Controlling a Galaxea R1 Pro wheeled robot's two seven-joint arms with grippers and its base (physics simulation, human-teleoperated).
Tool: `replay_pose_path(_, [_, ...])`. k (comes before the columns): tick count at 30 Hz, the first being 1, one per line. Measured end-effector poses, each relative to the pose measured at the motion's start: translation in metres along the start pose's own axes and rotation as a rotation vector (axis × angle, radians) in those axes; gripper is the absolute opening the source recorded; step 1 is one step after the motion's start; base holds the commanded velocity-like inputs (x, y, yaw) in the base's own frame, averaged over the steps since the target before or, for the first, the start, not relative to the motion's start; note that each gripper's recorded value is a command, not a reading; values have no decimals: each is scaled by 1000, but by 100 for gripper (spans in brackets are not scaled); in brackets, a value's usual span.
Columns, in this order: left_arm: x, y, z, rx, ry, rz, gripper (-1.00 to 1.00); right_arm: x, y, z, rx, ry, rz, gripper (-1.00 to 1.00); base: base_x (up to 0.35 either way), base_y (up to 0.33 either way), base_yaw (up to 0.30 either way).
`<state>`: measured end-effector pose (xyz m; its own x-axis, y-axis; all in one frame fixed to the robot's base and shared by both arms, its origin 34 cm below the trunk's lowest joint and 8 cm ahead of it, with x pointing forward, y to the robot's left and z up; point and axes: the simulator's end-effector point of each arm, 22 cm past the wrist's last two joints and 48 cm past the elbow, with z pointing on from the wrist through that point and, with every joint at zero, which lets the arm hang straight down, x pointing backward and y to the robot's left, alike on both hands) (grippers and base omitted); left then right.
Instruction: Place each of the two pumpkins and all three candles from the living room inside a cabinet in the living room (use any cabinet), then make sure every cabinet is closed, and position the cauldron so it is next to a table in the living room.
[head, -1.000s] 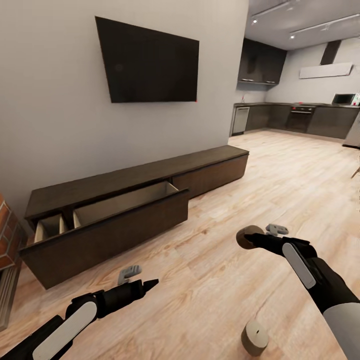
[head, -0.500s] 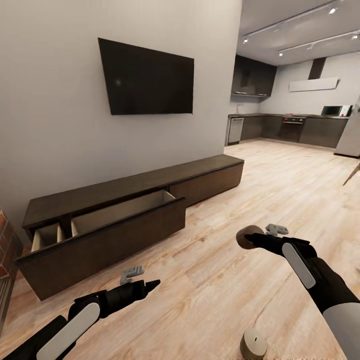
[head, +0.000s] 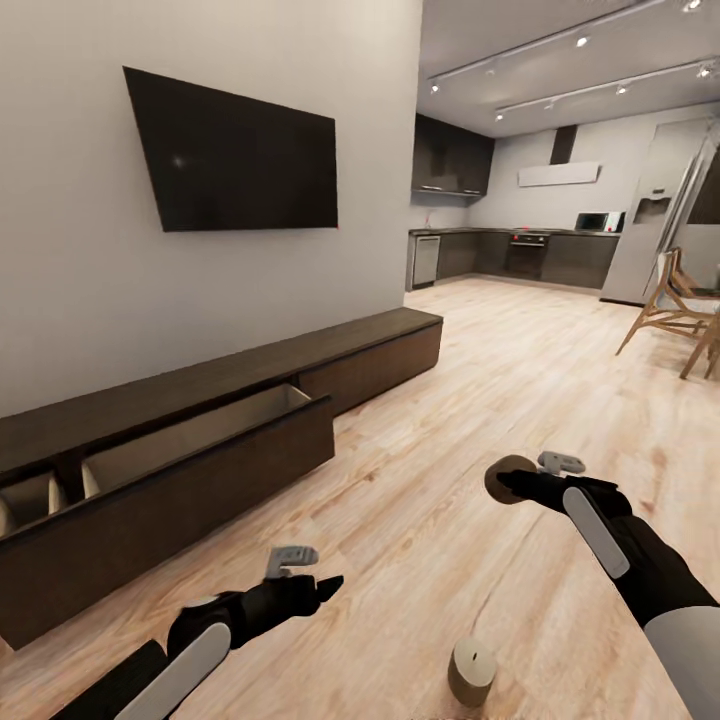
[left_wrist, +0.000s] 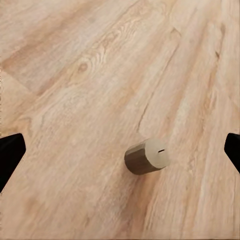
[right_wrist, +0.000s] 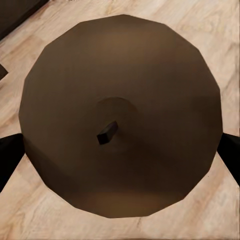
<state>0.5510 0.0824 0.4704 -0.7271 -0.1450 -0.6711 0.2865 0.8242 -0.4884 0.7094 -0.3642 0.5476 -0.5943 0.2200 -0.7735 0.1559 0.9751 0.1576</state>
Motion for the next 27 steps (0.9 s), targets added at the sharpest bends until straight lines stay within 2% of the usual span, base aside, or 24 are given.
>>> replay_pose_path(3, [9, 8, 8, -69, 16, -7, 100, 0, 0, 0, 1, -1, 1, -100, 0, 0, -295])
replay_pose_path(4, [22, 12, 20, -143, 40, -35, 100, 0, 0, 0, -1, -1, 3, -100, 0, 0, -295])
replay_pose_path(7, [35, 0, 34, -186, 64, -63, 100, 6, 1, 1, -1, 6, 3, -100, 0, 0, -295])
replay_pose_path(8, [45, 4, 46, -293, 120, 8, 100, 11, 4, -1, -11, 10, 2, -100, 0, 0, -295])
replay_pose_path(9, [46, 4, 53, -348, 156, 53, 100, 8, 9, -5, -21, -3, -3, -100, 0, 0, -295])
replay_pose_path(11, [47, 5, 61, -397, 196, 66, 100, 10, 13, -8, -29, -9, -12, -100, 0, 0, -295])
replay_pose_path(14, [45, 1, 73, -430, 234, 55, 100, 14, 17, -12, -38, -11, -19, -100, 0, 0, -295])
replay_pose_path(19, [34, 16, 86, -495, 296, 70, 100, 10, 31, -23, -71, -12, -42, -100, 0, 0, -295])
replay_pose_path(21, [33, 18, 85, -504, 350, 96, 100, 10, 34, -26, -76, -5, -52, -100, 0, 0, -295])
replay_pose_path(24, [41, 21, 75, -506, 474, 155, 100, 11, 38, -28, -89, 3, -49, -100, 0, 0, -295])
replay_pose_path(27, [41, 19, 72, -502, 503, 173, 100, 12, 44, -29, -110, 8, -33, -100, 0, 0, -295])
